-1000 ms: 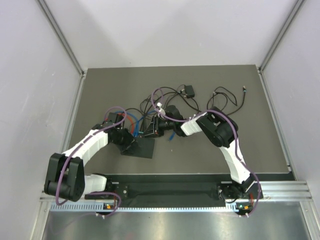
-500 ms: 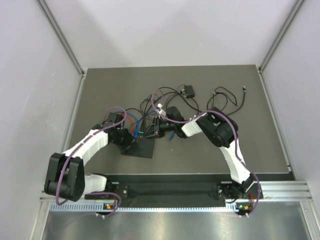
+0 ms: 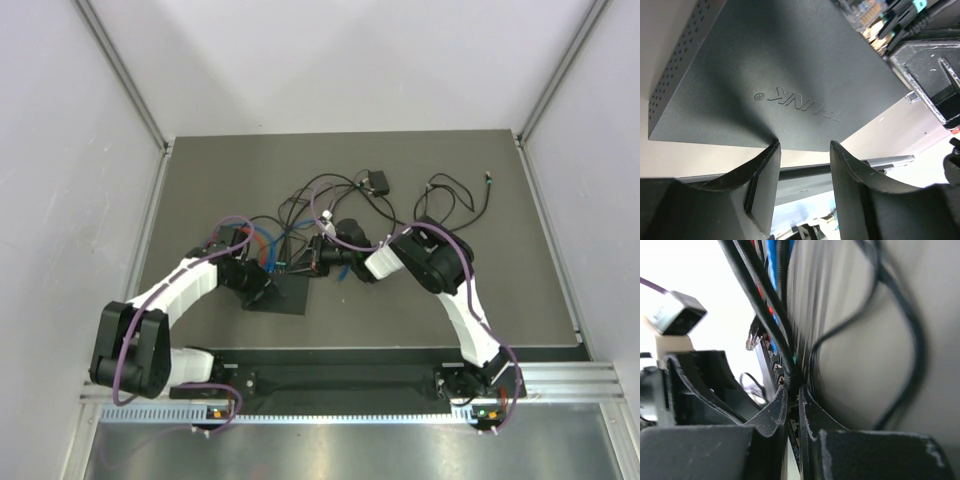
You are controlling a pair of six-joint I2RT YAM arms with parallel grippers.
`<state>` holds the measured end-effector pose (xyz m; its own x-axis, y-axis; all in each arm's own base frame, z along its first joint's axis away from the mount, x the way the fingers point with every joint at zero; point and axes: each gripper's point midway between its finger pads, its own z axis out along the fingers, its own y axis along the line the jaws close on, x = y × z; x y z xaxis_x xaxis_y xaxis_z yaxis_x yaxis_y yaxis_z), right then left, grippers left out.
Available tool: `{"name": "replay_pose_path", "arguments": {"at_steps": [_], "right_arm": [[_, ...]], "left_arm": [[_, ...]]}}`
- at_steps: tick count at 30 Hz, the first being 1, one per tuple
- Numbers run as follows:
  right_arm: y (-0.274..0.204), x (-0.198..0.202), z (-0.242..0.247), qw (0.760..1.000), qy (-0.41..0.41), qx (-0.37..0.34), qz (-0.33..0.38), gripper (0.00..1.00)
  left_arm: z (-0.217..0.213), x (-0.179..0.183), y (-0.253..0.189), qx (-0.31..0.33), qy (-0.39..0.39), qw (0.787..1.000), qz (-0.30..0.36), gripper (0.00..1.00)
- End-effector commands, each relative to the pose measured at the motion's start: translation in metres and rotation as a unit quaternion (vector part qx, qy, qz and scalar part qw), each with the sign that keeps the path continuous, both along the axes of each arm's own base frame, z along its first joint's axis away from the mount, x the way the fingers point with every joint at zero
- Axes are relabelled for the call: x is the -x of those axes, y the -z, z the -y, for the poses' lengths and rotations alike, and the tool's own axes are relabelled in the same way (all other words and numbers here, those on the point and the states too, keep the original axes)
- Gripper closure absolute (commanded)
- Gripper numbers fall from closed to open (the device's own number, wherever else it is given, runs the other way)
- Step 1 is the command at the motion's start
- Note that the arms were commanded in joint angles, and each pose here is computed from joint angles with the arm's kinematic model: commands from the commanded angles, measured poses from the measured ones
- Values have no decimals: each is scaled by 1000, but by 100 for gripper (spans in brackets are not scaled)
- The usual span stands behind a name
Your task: Pull the plug from the switch port
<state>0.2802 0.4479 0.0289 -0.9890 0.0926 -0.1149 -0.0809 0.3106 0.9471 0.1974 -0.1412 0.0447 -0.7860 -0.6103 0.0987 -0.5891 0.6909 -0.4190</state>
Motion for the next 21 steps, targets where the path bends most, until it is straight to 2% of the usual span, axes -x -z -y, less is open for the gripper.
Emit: {"name": "replay_pose_path", "arguments": {"at_steps": [1, 4, 6, 7, 8, 10, 12, 15, 18, 19, 20, 21], "right_arm": [[-20, -29, -3, 995, 87, -41, 4, 100], [-21, -38, 1, 994, 108, -10, 23, 100], [-28, -51, -2, 991, 104, 15, 87, 100], [-8, -45, 2, 991, 85, 72, 80, 100], [-19, -53, -4, 987, 76, 75, 120, 100], [-27, -59, -2, 985, 79, 66, 138, 100], [-33, -67, 2, 978, 81, 87, 169, 100], [-34, -77, 0, 975, 63, 82, 198, 100], [-39, -78, -10, 981, 35, 28, 190, 100], [-40, -75, -9, 988, 42, 5, 151, 100], [-49, -72, -12, 987, 37, -31, 154, 100], [-49, -70, -10, 988, 41, -38, 142, 100]], "left_arm": [[-30, 40, 37, -85, 4, 993, -86, 50], [-30, 42, 38, -87, 5, 992, -90, 49], [-31, 46, 41, -89, 7, 991, -98, 49], [-31, 47, 42, -89, 7, 991, -101, 49], [-32, 48, 43, -89, 7, 991, -104, 49], [-31, 48, 43, -87, 9, 991, -104, 49], [-31, 48, 43, -88, 10, 991, -104, 48], [-31, 51, 46, -85, 12, 990, -108, 48], [-29, 50, 45, -79, 16, 991, -104, 48], [-20, 36, 37, -56, 21, 996, -66, 50], [-15, 29, 30, -42, 26, 998, -41, 50], [-8, 21, 19, -19, 31, 999, -13, 50]]}}
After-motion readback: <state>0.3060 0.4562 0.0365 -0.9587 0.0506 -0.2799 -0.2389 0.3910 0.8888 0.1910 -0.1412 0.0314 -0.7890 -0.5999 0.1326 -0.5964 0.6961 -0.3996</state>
